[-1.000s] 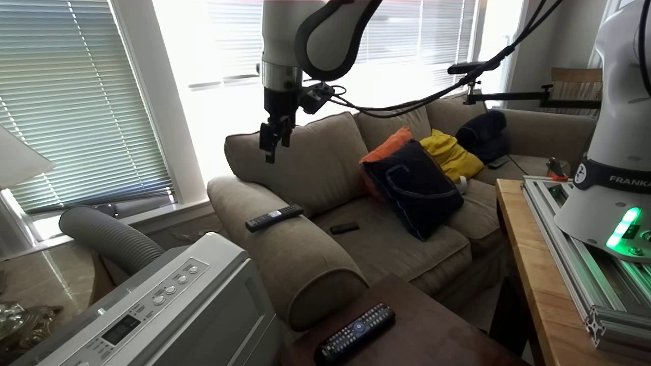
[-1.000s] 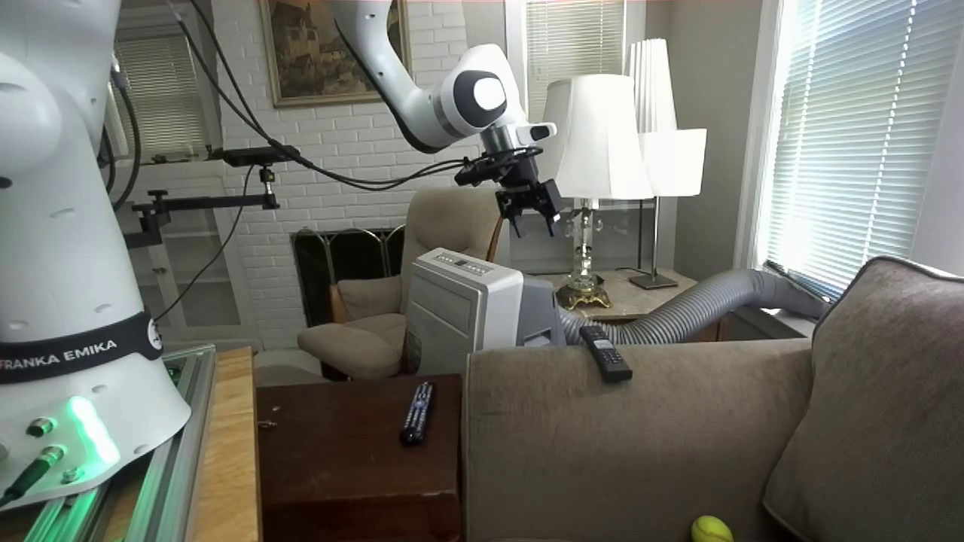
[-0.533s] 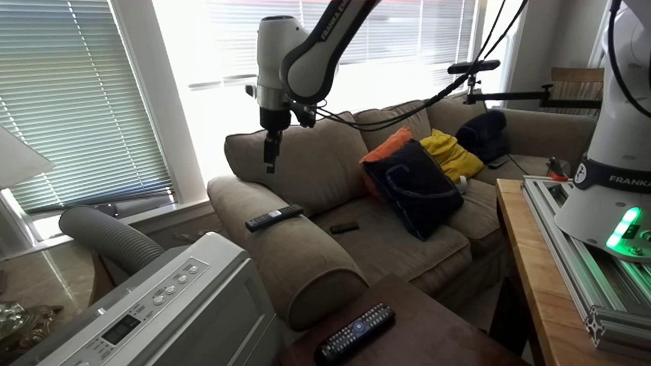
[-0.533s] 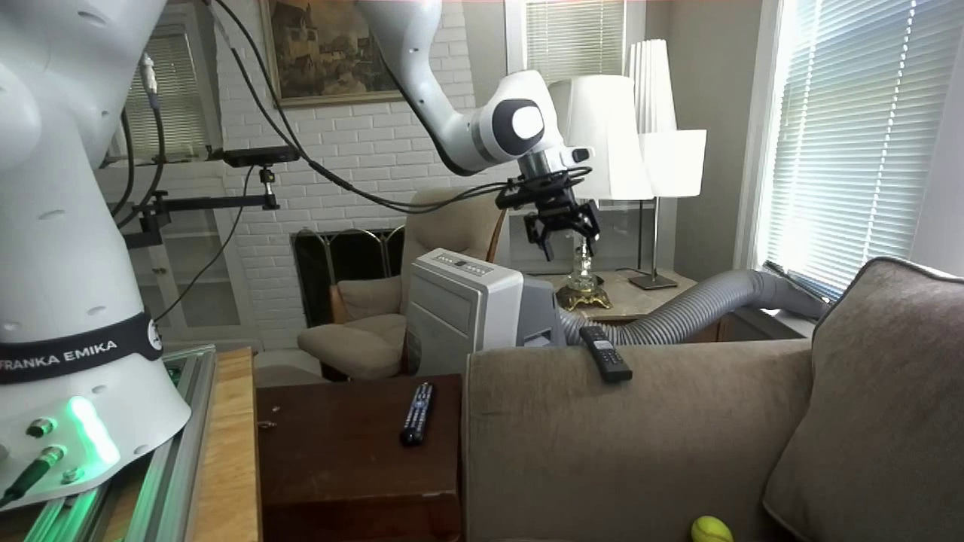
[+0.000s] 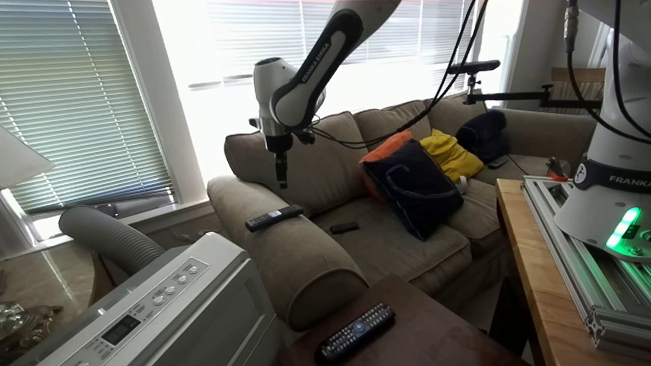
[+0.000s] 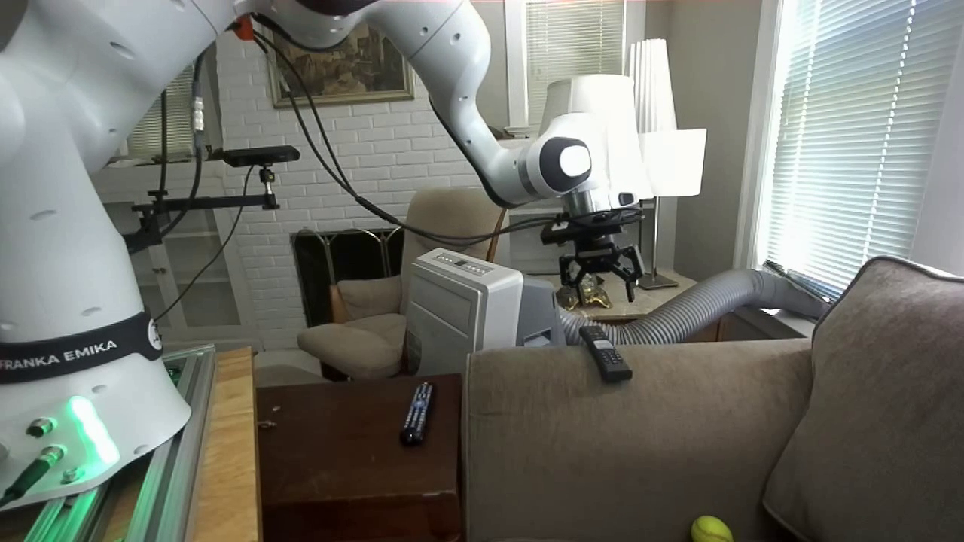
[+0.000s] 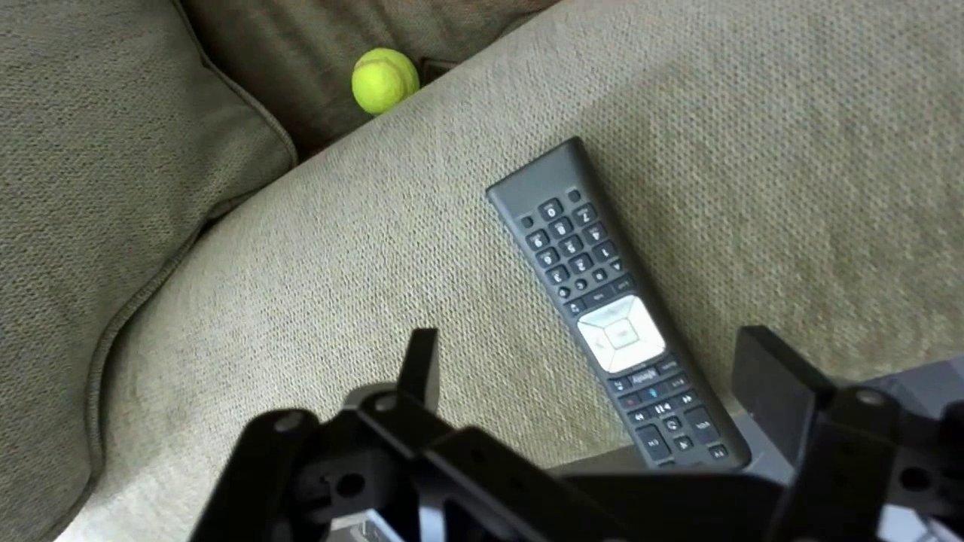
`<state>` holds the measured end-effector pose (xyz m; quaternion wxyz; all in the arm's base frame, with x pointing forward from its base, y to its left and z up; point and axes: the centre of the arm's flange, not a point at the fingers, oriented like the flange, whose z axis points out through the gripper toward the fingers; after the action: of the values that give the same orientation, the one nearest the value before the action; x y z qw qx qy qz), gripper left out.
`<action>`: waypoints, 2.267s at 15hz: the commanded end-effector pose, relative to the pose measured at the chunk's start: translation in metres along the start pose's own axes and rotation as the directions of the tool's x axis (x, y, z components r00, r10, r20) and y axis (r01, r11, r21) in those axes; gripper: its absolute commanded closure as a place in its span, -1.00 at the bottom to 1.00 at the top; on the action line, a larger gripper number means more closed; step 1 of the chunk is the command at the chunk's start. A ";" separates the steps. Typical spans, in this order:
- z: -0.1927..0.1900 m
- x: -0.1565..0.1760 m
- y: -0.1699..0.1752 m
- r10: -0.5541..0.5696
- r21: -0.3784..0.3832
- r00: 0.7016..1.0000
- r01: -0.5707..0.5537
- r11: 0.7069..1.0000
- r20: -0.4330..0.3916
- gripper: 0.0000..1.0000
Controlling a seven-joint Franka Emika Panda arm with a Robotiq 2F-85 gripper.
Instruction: Put the remote on the table
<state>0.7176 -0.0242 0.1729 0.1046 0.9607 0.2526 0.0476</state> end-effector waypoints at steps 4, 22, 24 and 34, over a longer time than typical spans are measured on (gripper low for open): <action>0.008 0.001 0.000 -0.030 0.003 0.999 0.030 1.000 -0.031 -1.00; 0.105 0.020 0.008 -0.359 0.119 0.928 0.369 0.922 -0.097 -1.00; 0.108 0.025 0.003 -0.370 0.125 0.923 0.381 0.916 -0.106 -1.00; 0.122 0.029 -0.008 -0.385 0.141 0.917 0.397 0.907 -0.107 0.20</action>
<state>0.7431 -0.0224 0.0618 0.0393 0.8952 0.4419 0.0432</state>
